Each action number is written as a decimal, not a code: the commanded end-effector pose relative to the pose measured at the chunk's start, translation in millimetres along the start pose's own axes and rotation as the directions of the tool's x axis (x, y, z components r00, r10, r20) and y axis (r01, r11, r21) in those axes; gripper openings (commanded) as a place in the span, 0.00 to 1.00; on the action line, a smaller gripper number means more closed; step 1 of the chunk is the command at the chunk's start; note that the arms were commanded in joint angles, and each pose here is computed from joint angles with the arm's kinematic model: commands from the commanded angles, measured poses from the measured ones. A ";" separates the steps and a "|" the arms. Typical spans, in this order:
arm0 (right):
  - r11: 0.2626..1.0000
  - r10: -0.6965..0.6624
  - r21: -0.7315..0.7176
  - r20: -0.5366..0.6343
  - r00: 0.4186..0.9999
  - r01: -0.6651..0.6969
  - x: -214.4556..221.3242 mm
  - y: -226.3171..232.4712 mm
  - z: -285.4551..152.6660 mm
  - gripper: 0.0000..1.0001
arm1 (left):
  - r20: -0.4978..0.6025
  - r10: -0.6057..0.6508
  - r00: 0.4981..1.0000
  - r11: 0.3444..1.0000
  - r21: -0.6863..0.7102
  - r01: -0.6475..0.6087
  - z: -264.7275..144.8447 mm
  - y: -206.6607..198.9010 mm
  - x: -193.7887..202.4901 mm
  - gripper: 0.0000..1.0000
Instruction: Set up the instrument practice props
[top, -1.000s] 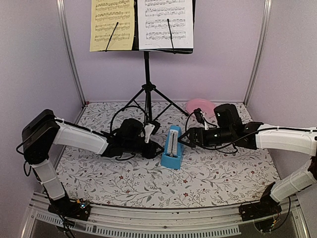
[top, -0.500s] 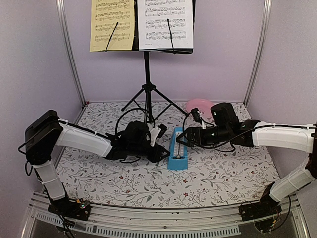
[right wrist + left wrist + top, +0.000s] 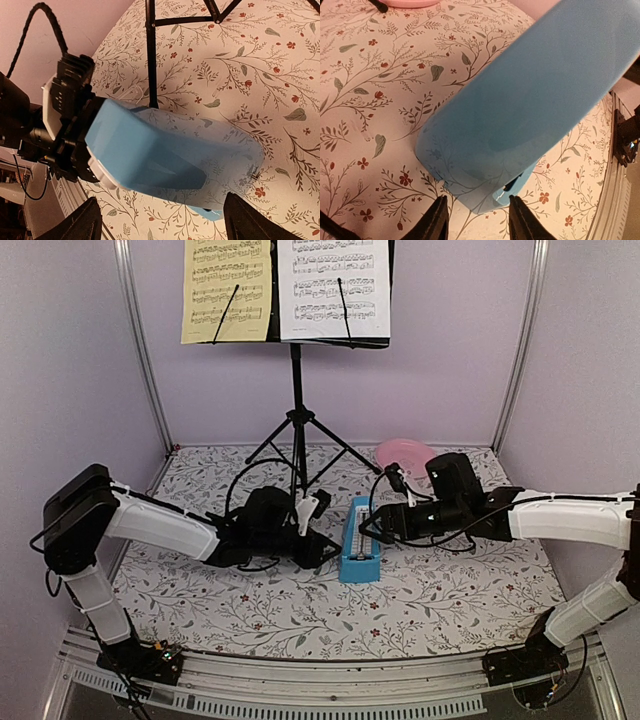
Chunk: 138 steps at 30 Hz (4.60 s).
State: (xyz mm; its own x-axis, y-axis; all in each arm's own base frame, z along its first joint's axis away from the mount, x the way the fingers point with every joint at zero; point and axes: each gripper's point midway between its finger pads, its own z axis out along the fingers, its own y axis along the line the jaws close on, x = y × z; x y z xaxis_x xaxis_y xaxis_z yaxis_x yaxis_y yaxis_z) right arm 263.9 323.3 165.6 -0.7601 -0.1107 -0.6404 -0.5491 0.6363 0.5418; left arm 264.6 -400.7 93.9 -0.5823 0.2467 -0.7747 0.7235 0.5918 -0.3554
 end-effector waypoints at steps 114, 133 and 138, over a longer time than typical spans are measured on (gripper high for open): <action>0.974 -0.049 0.227 0.171 0.984 0.009 -18.8 -3.5 1.0 0.96 | 0.131 0.023 0.991 0.999 -0.030 -0.020 -19.6 -3.2 -35.8 0.54; 0.912 0.026 0.397 0.206 0.978 -0.108 -0.4 -53.8 -38.9 0.92 | 0.120 0.036 0.992 0.999 -0.031 -0.033 -19.6 -4.1 -37.4 0.55; 0.878 0.097 0.446 0.196 0.976 -0.177 13.7 -91.6 -50.0 0.91 | 0.125 0.040 0.991 0.999 -0.039 -0.036 -24.0 -2.8 -40.0 0.55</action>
State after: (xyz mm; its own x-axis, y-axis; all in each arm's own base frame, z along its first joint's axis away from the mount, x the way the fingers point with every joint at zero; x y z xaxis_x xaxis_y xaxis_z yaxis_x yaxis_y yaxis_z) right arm 283.9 257.8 157.1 -0.6880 0.0739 -0.7219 -0.2849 0.8875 0.3623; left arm 275.7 -396.3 119.6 -0.5343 0.1854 -0.8247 0.7152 0.6192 -0.3242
